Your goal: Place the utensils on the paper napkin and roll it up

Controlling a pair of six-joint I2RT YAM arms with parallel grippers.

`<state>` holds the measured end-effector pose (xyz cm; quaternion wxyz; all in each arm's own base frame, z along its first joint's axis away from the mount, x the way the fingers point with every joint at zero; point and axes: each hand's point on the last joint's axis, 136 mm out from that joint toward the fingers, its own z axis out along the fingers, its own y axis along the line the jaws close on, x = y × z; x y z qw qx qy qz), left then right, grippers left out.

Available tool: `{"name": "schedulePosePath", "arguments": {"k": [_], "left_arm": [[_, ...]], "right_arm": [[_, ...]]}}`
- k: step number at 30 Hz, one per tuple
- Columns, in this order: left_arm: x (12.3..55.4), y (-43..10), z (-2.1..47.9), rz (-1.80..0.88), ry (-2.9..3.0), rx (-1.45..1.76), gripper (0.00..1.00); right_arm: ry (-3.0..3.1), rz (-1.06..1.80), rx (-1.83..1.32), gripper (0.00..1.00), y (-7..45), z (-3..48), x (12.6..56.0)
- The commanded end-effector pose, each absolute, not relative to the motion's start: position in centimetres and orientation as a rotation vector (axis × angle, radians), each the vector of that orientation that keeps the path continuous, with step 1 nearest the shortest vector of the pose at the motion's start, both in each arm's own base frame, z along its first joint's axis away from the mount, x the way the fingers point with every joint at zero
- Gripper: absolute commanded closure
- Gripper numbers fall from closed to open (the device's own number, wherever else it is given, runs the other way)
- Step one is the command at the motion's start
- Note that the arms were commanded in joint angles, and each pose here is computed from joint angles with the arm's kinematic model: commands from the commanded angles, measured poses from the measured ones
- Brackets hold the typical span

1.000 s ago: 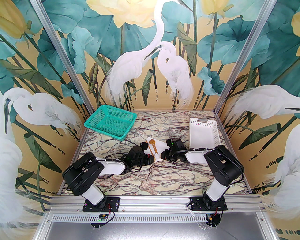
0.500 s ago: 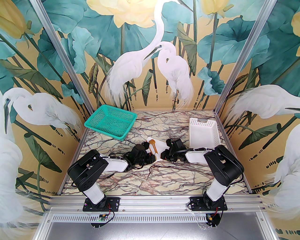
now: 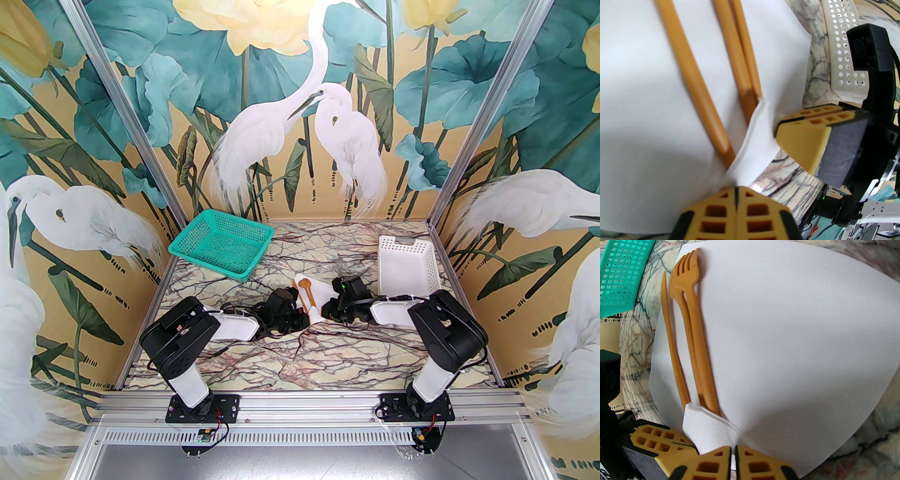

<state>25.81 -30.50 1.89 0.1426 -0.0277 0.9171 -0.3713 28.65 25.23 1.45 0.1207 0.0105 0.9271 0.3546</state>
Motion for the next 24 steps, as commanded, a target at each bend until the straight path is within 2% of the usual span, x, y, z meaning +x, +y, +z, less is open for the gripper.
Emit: {"name": "schedulePosePath", "arguments": {"k": [1, 13, 24], "left_arm": [[24.6, -27.3, -0.7, -0.864, 2.749, -0.155, 1.00], [23.4, -24.5, -0.7, -0.750, 2.745, -0.163, 1.00], [24.9, -26.8, 5.7, -0.913, 2.595, -0.048, 1.00]], "right_arm": [[2.857, 0.840, 0.078, 0.86, 22.7, -2.1, 26.7], [2.880, 0.800, 0.090, 0.86, 22.3, -2.4, 26.7], [2.873, 0.818, 0.096, 0.85, 22.4, -2.2, 26.6]]}}
